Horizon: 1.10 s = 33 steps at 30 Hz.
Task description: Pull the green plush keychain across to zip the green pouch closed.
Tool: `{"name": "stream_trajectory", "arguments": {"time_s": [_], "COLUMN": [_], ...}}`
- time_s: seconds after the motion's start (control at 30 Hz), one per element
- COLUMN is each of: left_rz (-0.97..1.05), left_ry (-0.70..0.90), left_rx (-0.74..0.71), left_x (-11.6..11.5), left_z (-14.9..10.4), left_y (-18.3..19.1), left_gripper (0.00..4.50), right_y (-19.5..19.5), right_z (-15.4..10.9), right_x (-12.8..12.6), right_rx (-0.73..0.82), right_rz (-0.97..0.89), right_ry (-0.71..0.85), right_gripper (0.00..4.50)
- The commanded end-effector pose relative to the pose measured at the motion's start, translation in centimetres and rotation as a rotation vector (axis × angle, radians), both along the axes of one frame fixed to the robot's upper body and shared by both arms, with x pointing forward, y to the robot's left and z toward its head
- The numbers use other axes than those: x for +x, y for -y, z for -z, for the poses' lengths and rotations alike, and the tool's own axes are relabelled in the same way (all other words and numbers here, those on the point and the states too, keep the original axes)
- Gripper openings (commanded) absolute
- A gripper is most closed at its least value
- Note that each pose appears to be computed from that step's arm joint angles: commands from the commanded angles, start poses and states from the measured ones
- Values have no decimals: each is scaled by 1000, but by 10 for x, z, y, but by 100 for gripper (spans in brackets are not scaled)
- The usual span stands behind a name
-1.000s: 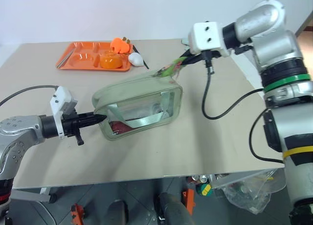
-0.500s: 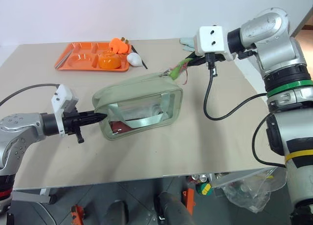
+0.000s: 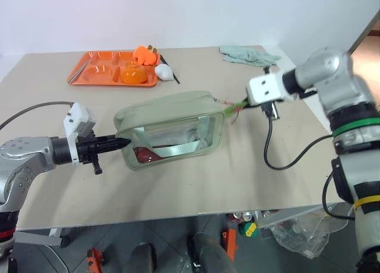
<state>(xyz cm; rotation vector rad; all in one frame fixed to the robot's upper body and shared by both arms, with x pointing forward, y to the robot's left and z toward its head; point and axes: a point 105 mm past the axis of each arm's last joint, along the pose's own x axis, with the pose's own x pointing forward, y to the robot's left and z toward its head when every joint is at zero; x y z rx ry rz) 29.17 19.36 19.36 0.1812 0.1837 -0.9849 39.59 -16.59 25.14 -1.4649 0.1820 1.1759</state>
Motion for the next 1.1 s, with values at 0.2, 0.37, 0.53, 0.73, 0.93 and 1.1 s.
{"name": "stream_trajectory", "arguments": {"time_s": [0.2, 0.37, 0.53, 0.73, 0.93, 1.1], "left_rz": [-25, -42, -93, -143, -113, -182], "left_ry": [-11, -2, 10, -3, -29, 1], "left_rx": [9, -97, -194, -241, -322, -331], "left_x": [-4, -1, 4, 3, -8, -11], "left_z": [-2, -14, -26, -29, -42, -52], "left_y": [-3, -2, -7, -13, -15, -25], "left_gripper": [0, 0, 0, 0, 239, 407], "right_y": [-18, -46, -49, -31, -4, 14], "right_z": [84, 121, 115, 59, 28, 21], "right_x": [-3, -22, -34, -32, -41, -47], "right_rx": [-33, 14, 117, 461, 754, 860], "right_rz": [10, -39, -11, 123, 209, 279], "right_ry": [-32, -116, -193, -327, -461, -486], "right_gripper": [1, 1, 1, 69, 272, 445]}}
